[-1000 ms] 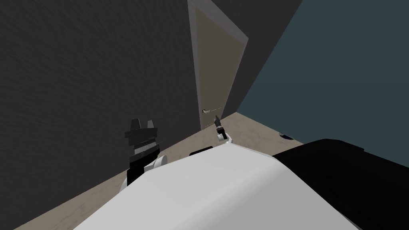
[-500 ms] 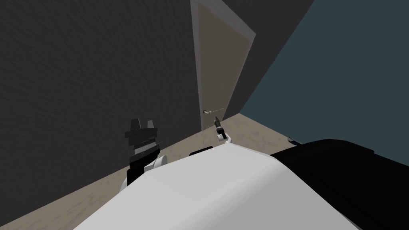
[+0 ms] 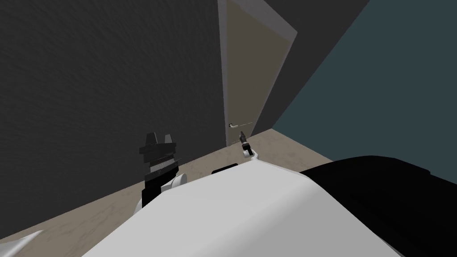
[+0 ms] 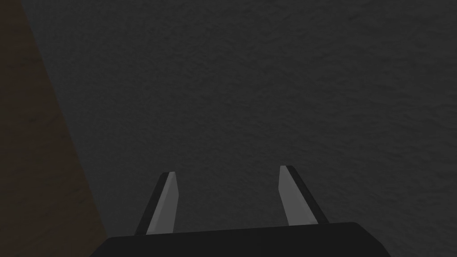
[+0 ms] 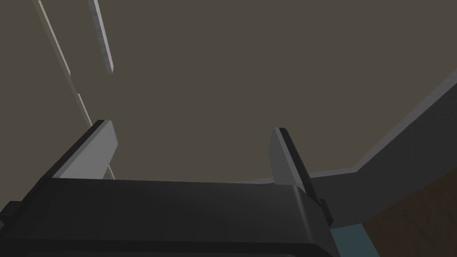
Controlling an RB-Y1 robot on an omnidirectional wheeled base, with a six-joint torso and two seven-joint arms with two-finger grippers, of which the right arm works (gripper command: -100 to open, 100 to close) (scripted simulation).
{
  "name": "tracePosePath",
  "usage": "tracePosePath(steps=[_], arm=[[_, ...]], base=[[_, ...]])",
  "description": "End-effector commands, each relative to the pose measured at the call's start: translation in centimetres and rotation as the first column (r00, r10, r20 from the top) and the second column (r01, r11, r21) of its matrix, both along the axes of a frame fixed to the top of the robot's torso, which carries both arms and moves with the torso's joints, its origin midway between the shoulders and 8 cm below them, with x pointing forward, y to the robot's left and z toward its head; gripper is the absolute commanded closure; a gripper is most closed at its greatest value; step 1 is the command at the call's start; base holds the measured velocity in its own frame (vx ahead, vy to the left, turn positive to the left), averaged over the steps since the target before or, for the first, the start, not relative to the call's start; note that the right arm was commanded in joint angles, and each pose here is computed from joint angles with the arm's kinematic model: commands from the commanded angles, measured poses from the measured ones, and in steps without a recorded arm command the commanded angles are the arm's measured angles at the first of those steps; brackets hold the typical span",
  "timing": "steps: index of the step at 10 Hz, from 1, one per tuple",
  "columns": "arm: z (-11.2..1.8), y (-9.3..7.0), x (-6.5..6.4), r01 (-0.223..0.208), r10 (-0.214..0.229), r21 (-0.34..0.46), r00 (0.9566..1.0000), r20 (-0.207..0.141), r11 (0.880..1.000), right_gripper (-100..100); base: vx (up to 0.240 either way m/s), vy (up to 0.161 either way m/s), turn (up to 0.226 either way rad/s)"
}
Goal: Pull the door open
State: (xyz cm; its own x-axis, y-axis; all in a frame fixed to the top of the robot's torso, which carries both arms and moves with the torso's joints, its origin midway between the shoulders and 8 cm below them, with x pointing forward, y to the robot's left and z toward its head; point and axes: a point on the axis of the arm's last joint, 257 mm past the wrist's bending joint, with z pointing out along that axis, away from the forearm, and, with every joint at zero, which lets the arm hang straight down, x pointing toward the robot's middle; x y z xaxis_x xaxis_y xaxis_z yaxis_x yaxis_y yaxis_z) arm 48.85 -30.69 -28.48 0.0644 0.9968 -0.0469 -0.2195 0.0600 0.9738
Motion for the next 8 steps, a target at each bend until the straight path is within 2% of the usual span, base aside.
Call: tracePosePath(steps=[1, 4, 6, 8], arm=[[-1.1, -0.3, 0.1, 0.005, -0.005, 0.005, 0.9998, -0.02, 1.0, -100], [-2.7, -1.0, 0.5, 0.014, -0.013, 0.014, 0.9988, -0.046, 1.0, -100], [-3.9, -1.2, 0.3, 0.02, -0.018, 0.018, 0.9972, -0.073, 1.0, -100], [-5.2, -1.6, 0.4, 0.027, -0.025, 0.024, 0.995, -0.097, 0.999, -100]], base=[[0.033, -0.052, 0.088], [0.051, -0.078, 0.183], [0.032, -0.059, 0.073], [0.041, -0.071, 0.171]])
